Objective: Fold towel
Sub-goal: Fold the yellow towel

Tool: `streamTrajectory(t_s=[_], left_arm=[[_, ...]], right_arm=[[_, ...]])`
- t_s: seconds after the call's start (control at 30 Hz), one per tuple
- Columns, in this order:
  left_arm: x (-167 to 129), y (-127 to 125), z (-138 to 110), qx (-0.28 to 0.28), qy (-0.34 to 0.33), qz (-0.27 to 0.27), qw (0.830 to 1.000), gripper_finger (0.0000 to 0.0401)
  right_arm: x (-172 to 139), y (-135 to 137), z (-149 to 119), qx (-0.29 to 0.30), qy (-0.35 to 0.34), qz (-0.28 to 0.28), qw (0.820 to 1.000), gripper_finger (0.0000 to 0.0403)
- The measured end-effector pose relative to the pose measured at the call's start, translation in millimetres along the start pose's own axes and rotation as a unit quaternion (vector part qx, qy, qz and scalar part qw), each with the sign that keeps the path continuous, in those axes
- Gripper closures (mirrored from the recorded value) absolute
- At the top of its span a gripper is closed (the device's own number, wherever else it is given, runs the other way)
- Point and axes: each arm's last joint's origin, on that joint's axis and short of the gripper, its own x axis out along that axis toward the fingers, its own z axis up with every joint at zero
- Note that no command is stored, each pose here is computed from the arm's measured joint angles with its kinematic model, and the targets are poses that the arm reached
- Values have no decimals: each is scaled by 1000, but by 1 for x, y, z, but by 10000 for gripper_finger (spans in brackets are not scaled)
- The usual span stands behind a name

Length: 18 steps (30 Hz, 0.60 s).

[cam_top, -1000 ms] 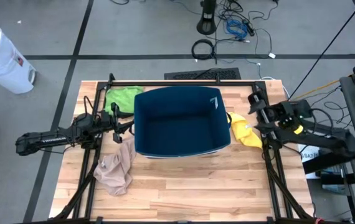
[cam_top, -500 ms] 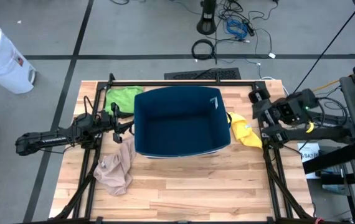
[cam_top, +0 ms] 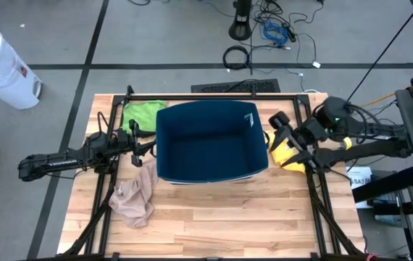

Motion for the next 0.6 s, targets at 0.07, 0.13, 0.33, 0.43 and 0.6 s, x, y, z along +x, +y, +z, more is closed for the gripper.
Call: streamTrajectory(t_s=[0.07, 0.13, 0.33, 0.43, 0.6], left_arm=[[0, 0, 0, 0, 0, 0, 1000, 222], [0, 0, 0, 0, 0, 0, 1000, 222], [0, 0, 0, 0, 0, 0, 1000, 222], [0, 0, 0, 0, 0, 0, 1000, 222], [0, 0, 0, 0, 0, 0, 1000, 222]], right_arm=[[4, 1, -4, 17, 17, 11, 1000, 190], [8, 4, -9, 34, 32, 23, 999, 190], [15, 14, -19, 76, 72, 52, 993, 190], [17, 20, -24, 97, 95, 59, 989, 190], [18, 30, -32, 150, 137, 83, 976, 190]])
